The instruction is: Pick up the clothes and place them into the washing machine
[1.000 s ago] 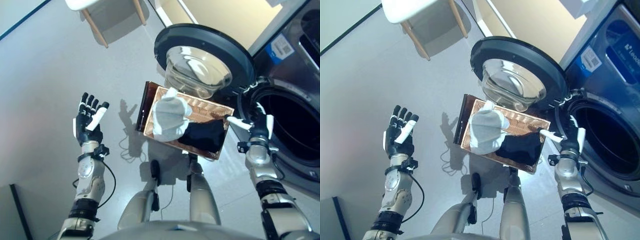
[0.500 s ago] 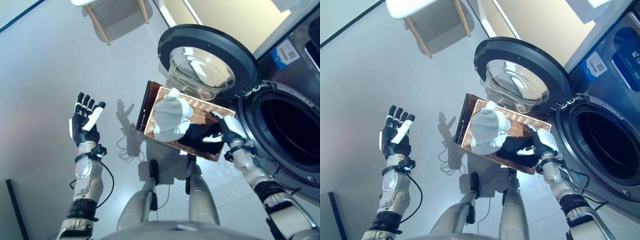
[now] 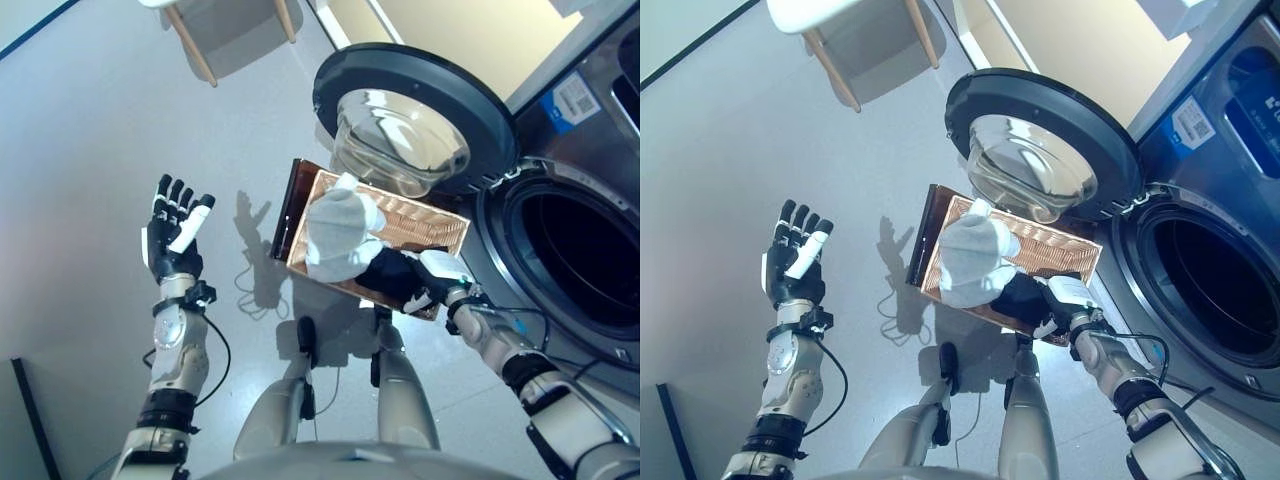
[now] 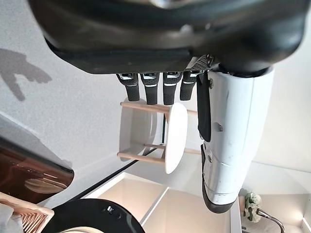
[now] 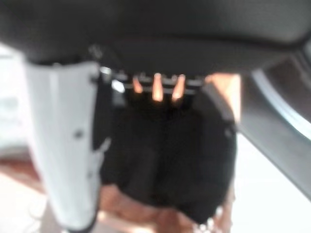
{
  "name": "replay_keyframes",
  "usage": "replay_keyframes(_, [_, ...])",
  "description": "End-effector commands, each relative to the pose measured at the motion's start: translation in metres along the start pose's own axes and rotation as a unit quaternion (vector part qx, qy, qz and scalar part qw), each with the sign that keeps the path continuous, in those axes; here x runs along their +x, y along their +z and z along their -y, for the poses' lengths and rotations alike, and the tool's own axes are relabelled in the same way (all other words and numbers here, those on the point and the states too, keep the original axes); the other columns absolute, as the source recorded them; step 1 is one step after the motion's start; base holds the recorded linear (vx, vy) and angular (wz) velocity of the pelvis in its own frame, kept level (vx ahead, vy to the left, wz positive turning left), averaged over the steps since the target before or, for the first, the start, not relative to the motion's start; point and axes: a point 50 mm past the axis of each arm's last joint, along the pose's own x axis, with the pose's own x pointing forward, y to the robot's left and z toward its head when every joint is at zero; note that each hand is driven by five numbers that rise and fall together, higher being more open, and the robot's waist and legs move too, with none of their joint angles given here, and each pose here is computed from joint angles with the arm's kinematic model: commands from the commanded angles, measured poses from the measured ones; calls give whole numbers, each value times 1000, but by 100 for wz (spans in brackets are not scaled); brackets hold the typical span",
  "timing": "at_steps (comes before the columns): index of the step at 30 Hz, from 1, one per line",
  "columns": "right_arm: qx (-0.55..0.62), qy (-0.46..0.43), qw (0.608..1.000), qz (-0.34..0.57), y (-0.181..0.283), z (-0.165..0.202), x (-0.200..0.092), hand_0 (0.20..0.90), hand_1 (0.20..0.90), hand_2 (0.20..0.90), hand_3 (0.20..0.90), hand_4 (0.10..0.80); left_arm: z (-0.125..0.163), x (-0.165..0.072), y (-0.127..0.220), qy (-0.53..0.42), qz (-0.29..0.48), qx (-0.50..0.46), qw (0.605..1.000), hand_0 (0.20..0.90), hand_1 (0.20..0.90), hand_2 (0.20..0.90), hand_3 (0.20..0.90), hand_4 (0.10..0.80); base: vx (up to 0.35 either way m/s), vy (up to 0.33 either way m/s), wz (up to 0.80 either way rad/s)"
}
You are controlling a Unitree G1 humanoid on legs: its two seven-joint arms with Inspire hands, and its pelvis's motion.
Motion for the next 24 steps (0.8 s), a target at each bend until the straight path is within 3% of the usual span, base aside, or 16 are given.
replay_keyframes(1, [-27, -40, 999, 3, -1, 23, 7, 900, 900, 900, 900, 800, 12, 15, 52, -48, 131, 1, 990, 900, 900, 900, 900, 800, -24, -17, 17])
replay_keyframes(15, [-74, 0, 997, 35, 19, 12, 15, 900, 900, 900, 900, 800, 10, 12, 60, -50, 146, 5, 988, 900, 900, 900, 900, 800, -17, -1, 6])
replay_keyframes(16, [-75, 2, 996, 39, 21, 12, 15, 620, 620, 620, 620, 600, 10, 12, 60, -51, 147, 5, 988, 900, 900, 900, 900, 800, -29, 8, 5])
replay_keyframes(18, [-75, 13, 996, 50, 28, 8, 17, 200, 200, 200, 200, 300, 13, 12, 60, -56, 148, 4, 987, 900, 900, 900, 900, 800, -26, 11, 5])
replay_keyframes(24, [-72, 16, 996, 50, 32, 3, 17, 200, 200, 200, 200, 300, 13, 12, 60, -55, 148, 7, 987, 900, 900, 900, 900, 800, -3, 1, 1])
